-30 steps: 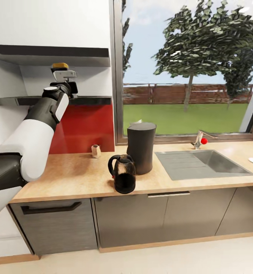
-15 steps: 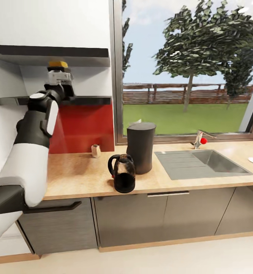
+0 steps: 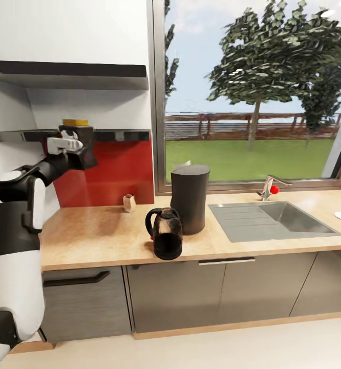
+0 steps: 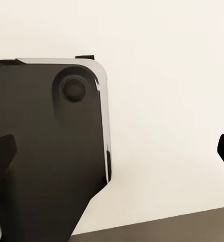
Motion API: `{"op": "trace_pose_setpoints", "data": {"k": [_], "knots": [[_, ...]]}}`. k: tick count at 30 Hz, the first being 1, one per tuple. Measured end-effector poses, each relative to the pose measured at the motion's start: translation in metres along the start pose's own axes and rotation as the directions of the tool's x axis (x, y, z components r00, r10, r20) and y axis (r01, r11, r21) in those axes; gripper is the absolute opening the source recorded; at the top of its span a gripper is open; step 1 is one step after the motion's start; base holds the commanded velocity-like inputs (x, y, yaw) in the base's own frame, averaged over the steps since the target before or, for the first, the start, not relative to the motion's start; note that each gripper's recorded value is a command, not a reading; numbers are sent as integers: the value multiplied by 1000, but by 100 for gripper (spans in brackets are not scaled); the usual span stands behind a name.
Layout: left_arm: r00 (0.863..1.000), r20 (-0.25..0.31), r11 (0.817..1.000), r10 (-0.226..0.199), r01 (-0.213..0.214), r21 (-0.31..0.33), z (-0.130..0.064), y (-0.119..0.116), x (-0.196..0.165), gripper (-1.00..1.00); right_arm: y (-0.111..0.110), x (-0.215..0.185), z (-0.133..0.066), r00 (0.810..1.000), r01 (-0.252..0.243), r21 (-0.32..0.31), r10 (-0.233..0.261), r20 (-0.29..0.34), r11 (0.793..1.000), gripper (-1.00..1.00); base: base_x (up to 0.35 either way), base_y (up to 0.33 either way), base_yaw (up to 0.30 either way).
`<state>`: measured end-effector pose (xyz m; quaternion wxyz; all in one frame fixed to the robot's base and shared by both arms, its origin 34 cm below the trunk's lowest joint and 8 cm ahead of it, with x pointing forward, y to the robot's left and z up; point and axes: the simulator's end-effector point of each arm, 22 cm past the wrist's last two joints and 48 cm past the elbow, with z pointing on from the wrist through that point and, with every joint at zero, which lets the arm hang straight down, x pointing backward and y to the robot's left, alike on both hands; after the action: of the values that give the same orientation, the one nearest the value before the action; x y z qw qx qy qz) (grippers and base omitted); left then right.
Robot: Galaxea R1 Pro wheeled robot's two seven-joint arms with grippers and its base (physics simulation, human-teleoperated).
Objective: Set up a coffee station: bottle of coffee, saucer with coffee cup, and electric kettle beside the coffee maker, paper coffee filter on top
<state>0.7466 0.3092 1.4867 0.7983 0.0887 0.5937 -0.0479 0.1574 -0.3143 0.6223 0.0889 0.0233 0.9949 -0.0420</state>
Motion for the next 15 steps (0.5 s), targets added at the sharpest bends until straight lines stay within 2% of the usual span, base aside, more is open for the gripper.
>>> {"op": "trace_pose_setpoints", "data": {"k": [3, 6, 12, 15], "knots": [[997, -61, 999, -43, 45, 22, -21, 6, 50, -100, 2, 0, 0, 1000, 0, -2, 0, 0, 1000, 100, 0, 0, 0], [990, -127, 998, -66, 69, 14, -38, 9, 97, -100, 2, -2, 0, 1000, 0, -4, 0, 4, 1000, 100, 0, 0, 0], [987, -156, 999, -43, 40, -18, -57, 14, 164, -100, 8, -17, 1, 999, -3, -13, 4, 36, 1000, 100, 0, 0, 0], [981, -186, 997, -53, 42, -64, -61, 22, 200, -100, 14, -19, 1, 999, -5, -21, 6, 41, 1000, 100, 0, 0, 0]]}}
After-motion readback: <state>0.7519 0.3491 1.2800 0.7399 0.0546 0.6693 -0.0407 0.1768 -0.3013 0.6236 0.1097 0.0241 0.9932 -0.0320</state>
